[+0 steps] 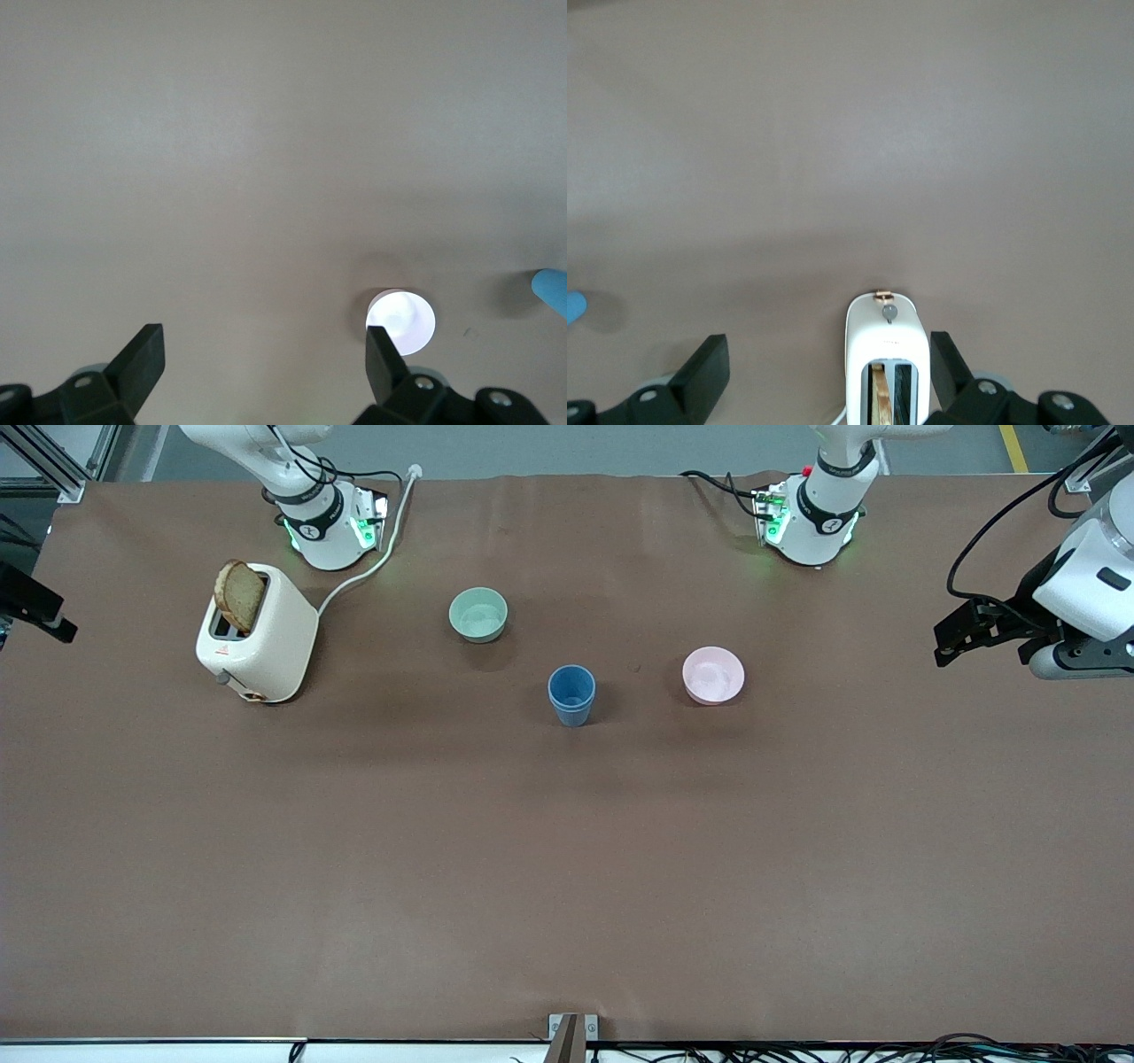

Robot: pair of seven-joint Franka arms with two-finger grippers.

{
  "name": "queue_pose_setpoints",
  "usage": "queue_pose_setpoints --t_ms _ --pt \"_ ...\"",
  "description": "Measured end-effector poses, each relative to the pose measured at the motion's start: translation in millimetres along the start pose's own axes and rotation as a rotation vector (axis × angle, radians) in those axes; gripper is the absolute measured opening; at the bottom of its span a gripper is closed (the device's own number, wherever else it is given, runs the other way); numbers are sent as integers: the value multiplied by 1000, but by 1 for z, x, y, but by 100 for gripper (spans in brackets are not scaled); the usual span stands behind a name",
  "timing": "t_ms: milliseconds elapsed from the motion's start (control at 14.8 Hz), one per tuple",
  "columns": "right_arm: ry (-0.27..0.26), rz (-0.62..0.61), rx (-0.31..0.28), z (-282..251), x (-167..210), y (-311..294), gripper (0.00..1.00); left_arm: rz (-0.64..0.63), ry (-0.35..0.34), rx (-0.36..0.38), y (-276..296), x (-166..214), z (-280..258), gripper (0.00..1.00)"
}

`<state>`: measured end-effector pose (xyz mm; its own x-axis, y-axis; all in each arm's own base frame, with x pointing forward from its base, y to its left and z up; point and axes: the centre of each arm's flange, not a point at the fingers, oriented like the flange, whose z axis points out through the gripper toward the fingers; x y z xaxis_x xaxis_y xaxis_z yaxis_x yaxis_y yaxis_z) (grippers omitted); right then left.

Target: Stack blue cups with both arms

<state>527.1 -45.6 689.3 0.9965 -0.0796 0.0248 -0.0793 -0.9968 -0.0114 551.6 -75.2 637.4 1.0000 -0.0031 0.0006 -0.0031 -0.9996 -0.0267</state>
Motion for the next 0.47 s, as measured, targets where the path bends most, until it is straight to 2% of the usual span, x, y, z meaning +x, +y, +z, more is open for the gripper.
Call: queue_pose_setpoints --t_ms 271,474 --pt "-39 -2 -2 10 2 0 100 0 1 0 0 0 0 100" --pt "-50 -2 -4 16 5 -1 100 0 1 0 0 0 0 100"
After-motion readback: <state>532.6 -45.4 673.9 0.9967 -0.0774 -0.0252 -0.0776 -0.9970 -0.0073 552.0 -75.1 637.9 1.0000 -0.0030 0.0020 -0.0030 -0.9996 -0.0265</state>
